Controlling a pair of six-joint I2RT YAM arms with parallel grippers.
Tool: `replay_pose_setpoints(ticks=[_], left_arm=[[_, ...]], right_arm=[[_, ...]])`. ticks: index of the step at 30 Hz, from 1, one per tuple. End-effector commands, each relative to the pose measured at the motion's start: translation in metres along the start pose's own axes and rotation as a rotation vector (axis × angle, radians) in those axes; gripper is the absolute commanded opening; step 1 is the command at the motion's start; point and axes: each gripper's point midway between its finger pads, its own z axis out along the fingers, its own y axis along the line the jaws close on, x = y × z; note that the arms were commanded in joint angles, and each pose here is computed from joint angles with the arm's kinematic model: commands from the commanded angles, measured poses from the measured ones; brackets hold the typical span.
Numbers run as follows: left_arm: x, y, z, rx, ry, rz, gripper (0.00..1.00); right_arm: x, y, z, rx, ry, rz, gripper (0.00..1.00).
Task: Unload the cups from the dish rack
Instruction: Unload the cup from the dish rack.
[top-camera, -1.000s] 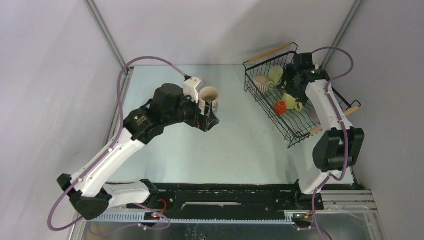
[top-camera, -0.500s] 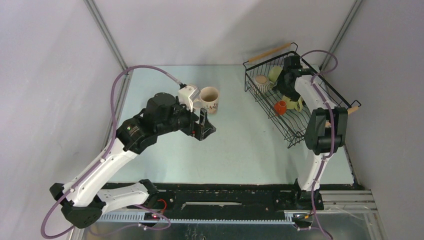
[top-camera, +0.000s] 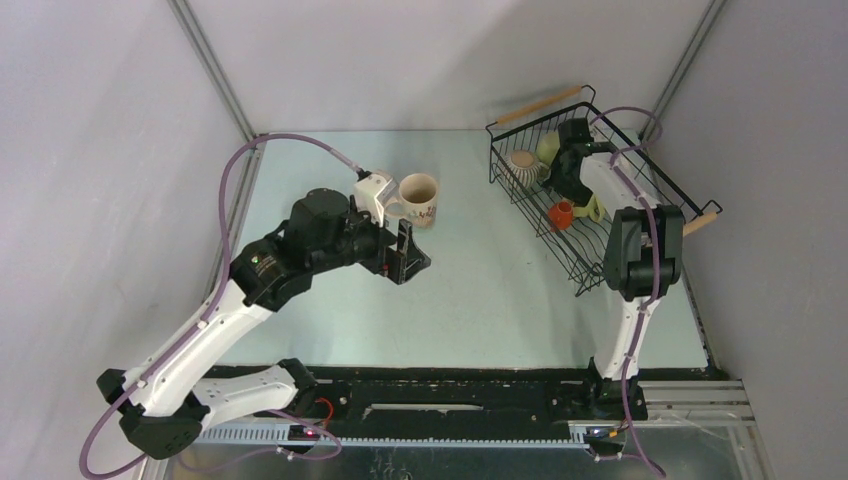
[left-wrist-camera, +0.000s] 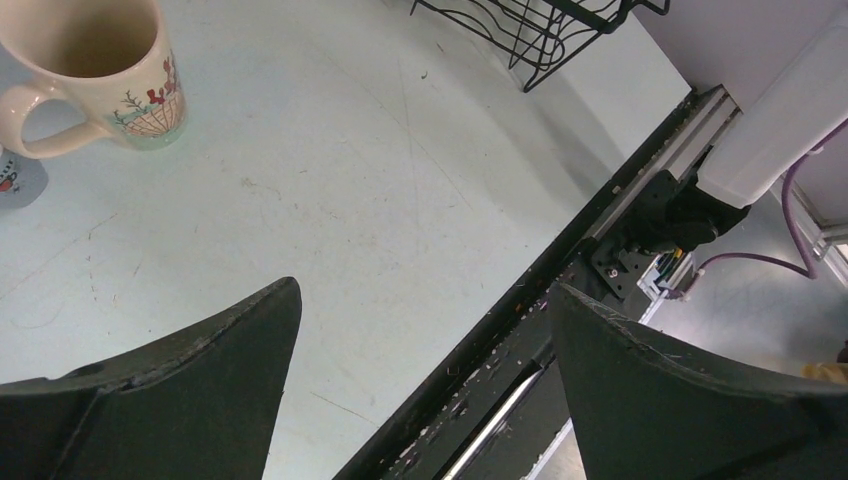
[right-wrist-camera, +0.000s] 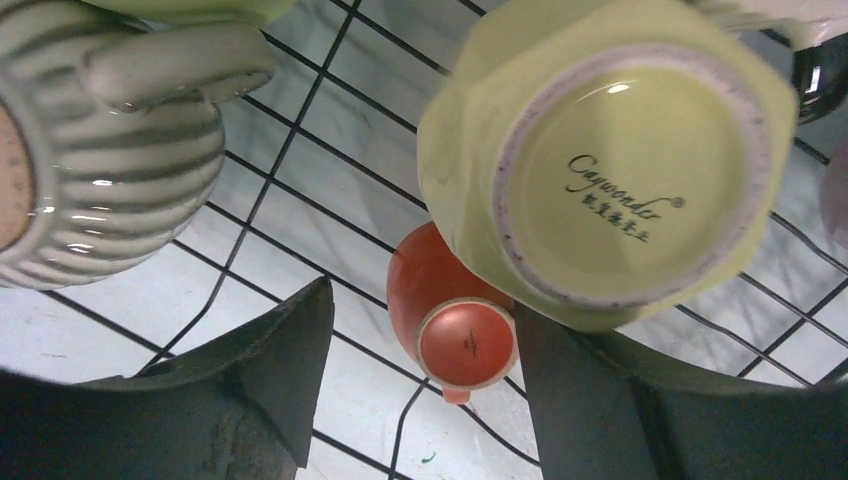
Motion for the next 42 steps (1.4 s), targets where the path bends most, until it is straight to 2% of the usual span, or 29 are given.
replay_pose_setpoints(ticks=[1,11,15,20,28,32,37,42], left_arm=[[0.004,-0.005,0.002,0.023,0.006,-0.014,1.0],[0.008,-0.005,0.007,0.02,0.023,-0.021,1.0],[0.011,-0.005,0.01,0.021,0.036,-0.022,1.0],[0.014,-0.005,0.012,0.019,0.044,-0.022,1.0],[0.016,-0.007,0.017,0.025,0.054,-0.022,1.0],[0.017,-0.007,0.019,0.025,0.058,-0.025,1.0],[0.016,-0.006,0.024,0.02,0.057,-0.041,1.0],[0.015,-0.005,0.032,0.009,0.06,-0.059,1.0]], right_arm=[[0.003,0.0,0.012,0.024,-0.022,0.002,0.73],[0.021,-0.001,0.026,0.04,0.008,-0.013,0.71],[0.026,-0.001,0.022,0.045,0.004,-0.02,0.77],[0.027,-0.003,0.014,0.048,-0.008,-0.023,0.78],[0.026,0.0,0.004,0.053,-0.03,-0.047,0.73],[0.023,0.0,-0.002,0.052,-0.03,-0.05,0.64],[0.01,0.005,-0.02,0.022,-0.043,-0.044,0.42],[-0.005,0.008,-0.042,-0.01,-0.058,-0.039,0.34]])
